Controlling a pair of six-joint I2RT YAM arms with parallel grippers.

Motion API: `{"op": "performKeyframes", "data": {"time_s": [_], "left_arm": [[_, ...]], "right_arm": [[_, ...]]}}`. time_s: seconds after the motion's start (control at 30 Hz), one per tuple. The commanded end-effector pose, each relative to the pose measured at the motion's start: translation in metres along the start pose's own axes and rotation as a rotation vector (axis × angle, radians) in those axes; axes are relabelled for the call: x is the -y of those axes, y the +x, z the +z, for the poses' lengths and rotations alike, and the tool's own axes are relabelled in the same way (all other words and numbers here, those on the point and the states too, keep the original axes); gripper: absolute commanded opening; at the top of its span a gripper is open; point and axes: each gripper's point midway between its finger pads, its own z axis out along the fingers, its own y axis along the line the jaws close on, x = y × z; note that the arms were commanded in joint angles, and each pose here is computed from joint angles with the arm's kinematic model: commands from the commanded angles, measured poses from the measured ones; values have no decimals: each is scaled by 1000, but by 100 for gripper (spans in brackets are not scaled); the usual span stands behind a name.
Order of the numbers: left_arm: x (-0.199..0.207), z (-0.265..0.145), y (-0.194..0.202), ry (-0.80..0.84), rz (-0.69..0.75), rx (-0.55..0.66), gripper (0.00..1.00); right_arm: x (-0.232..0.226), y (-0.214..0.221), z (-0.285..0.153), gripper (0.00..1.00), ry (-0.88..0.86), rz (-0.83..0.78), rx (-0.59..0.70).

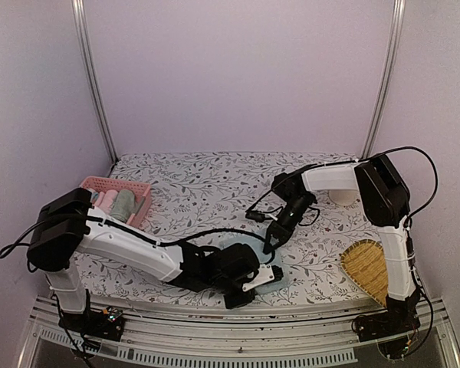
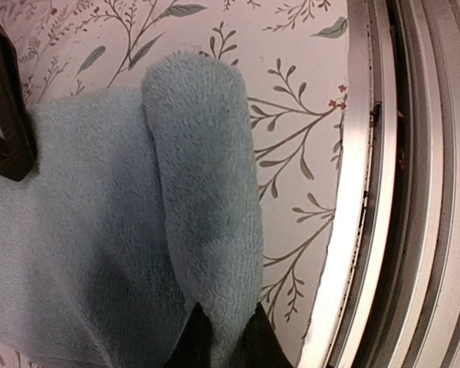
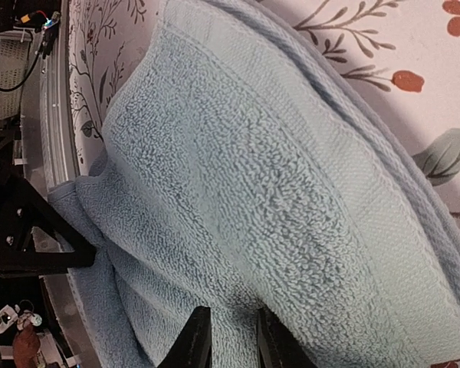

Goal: Roll the towels
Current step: Roll the towel at the center of the board.

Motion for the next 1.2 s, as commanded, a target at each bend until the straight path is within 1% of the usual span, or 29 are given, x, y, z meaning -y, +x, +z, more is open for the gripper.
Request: {"op": "performKeyframes", "data": {"time_s": [0.0,0.1,0.2,0.27,0.33,0.4,0.47,0.5,0.57,0.63,0.7,0.8,0.9,0.97,1.17], "left_arm": [[7,12,10,185,-100,-40,2],[5,16,14,244,-158,-56,2],[3,16,15,318,-225,-57,2],[6,28,28,383,-293,-108,2],[7,30,30,440,-351,-114,2],[7,33,31,516,-428,-132,3],[5,35,30,579,-498,-147,3],[5,34,27,618,-529,-147,3],[4,35,28,683,-594,-162,3],[5,35,28,732,-637,-172,4],[6,37,30,743,-650,-178,5],[5,42,34,736,-668,-190,5],[5,45,38,729,-683,-196,5],[5,47,41,723,-689,-202,5],[2,51,47,698,-709,-218,5]], "right_arm": [[13,0,-8,25,53,-46,9],[0,-17,-47,25,78,-84,98],[-12,-31,-109,28,156,-107,244],[-32,-31,-140,31,206,-162,326],[-54,-22,-156,34,267,-249,376],[-75,-8,-161,36,288,-329,410],[-101,13,-152,38,263,-404,414],[-112,23,-143,39,254,-448,399],[-126,42,-121,40,288,-564,342],[-125,59,-98,40,371,-643,257],[-120,69,-78,40,403,-673,185],[-109,71,-58,40,455,-689,119],[-100,62,-44,44,516,-714,104],[-99,59,-32,46,516,-736,86],[-99,57,1,47,507,-805,32]]}}
